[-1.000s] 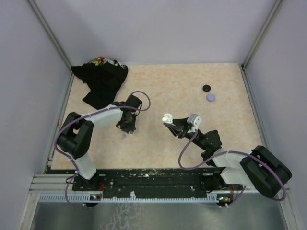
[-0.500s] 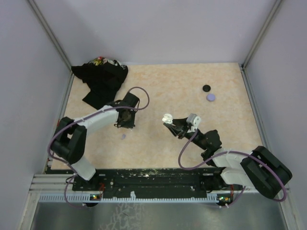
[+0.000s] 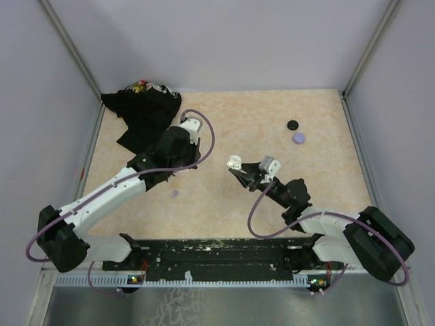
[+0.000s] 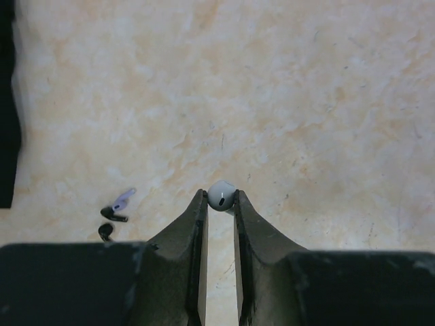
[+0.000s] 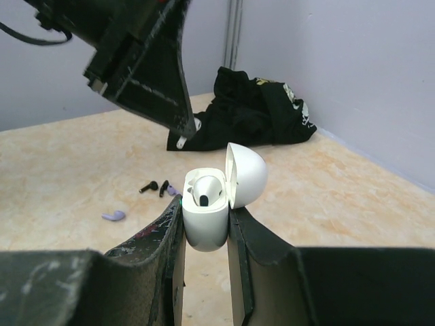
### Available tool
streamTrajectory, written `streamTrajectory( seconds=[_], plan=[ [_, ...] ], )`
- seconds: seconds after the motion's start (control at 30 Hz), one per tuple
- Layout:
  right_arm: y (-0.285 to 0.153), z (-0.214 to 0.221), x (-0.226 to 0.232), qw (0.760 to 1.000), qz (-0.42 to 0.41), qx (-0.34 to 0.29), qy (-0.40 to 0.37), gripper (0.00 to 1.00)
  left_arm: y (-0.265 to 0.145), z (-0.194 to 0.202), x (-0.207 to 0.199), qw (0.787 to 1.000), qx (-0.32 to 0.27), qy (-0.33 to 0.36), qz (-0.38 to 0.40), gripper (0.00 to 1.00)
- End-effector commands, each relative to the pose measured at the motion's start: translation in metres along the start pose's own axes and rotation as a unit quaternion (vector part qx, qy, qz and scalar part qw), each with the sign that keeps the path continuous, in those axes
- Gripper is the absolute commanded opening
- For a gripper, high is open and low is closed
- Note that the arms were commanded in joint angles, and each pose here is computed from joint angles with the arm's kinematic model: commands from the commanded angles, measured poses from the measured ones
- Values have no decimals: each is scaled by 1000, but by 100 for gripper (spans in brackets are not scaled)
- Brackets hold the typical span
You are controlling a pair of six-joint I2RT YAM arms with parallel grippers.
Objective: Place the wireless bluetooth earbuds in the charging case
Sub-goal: Pick up the earbud from the center of the board, then place the earbud in the charging case.
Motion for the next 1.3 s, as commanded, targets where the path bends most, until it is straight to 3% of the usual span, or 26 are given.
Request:
streamTrajectory(
  seconds=[0.0, 0.43, 0.73, 1.27],
  plan=[
    [15, -33, -11, 998, 23, -45, -41, 0, -22, -38, -18, 995, -92, 31, 32, 14],
    [23, -53, -17, 993, 53, -84, -57, 0, -70, -76, -79, 963, -224, 89, 118, 14],
    [19, -67, -14, 991, 55, -122, -22, 0, -77, -74, -106, 939, -269, 135, 164, 15],
    [17, -64, -13, 991, 56, -124, -3, 0, -101, -78, -123, 901, -335, 138, 240, 15]
  ],
)
Point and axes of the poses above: each gripper's point midway between its finger pads, its own y axis out along the fingers, its own x axis along the line the jaws close on, z = x × y, the point moved 2 cm from there along -y, back along the fingers, and after that the axes turned 7 degrees about -y, right-handed, at the moved point
